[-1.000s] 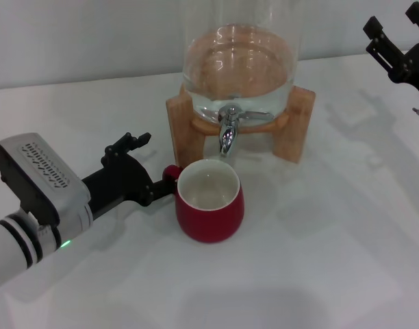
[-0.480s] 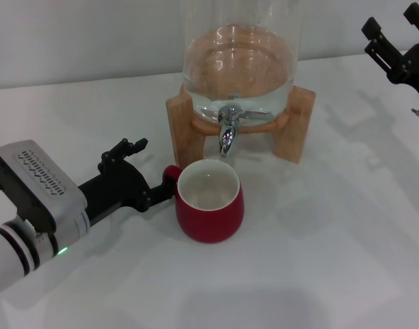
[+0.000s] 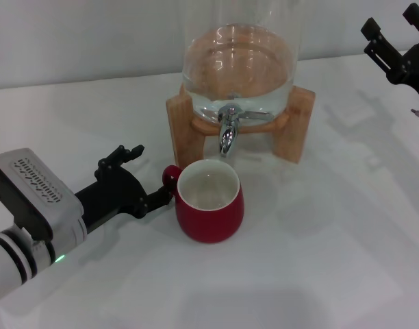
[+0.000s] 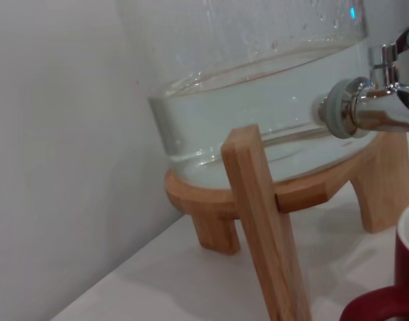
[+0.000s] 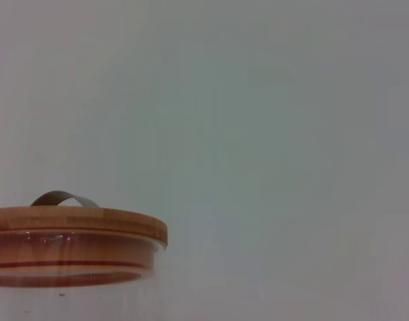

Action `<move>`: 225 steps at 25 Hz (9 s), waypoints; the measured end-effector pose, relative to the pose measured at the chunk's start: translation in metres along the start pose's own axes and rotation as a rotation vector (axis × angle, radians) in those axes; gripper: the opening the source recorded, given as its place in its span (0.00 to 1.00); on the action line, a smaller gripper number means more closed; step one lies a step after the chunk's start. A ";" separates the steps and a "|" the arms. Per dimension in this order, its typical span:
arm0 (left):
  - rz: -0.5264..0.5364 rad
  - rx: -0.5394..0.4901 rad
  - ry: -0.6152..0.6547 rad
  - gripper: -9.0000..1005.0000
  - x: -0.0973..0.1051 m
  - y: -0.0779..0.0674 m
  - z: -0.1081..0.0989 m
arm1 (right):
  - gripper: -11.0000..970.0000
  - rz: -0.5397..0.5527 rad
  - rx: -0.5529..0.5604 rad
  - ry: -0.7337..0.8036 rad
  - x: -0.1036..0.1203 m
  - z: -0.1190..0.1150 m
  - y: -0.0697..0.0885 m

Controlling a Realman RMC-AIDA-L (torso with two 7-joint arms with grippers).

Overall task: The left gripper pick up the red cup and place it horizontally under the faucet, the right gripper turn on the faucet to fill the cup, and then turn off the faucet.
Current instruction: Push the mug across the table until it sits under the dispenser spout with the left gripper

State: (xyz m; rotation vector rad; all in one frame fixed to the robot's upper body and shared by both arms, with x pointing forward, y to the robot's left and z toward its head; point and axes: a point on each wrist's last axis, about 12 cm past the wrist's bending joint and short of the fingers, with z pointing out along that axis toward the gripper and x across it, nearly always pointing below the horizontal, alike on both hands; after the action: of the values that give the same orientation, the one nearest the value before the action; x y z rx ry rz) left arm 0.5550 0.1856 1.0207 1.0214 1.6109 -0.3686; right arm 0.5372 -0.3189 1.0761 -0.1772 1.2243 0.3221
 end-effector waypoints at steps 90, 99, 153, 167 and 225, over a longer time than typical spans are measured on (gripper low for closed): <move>-0.317 -0.948 -0.517 0.84 0.040 0.051 -0.170 | 0.88 -0.008 0.007 0.005 0.001 -0.008 -0.001; -0.321 -0.947 -0.513 0.83 0.041 0.051 -0.169 | 0.88 -0.007 0.005 0.006 0.001 -0.009 -0.001; -0.022 -0.016 -0.177 0.36 0.018 -0.012 -0.047 | 0.88 0.002 -0.058 -0.020 -0.002 0.004 0.009; -0.022 0.016 -0.179 0.36 0.019 -0.021 -0.046 | 0.88 0.003 -0.063 -0.025 -0.002 0.006 0.010; 0.040 0.089 -0.167 0.36 0.006 -0.037 -0.031 | 0.88 0.008 -0.079 -0.036 -0.003 0.001 0.012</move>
State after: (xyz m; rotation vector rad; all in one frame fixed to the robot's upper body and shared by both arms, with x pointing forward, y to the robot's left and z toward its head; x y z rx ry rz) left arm 0.5064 0.1886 1.0145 1.0604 1.4332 -0.4895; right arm 0.5336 -0.3079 1.0801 -0.2336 1.1780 0.3790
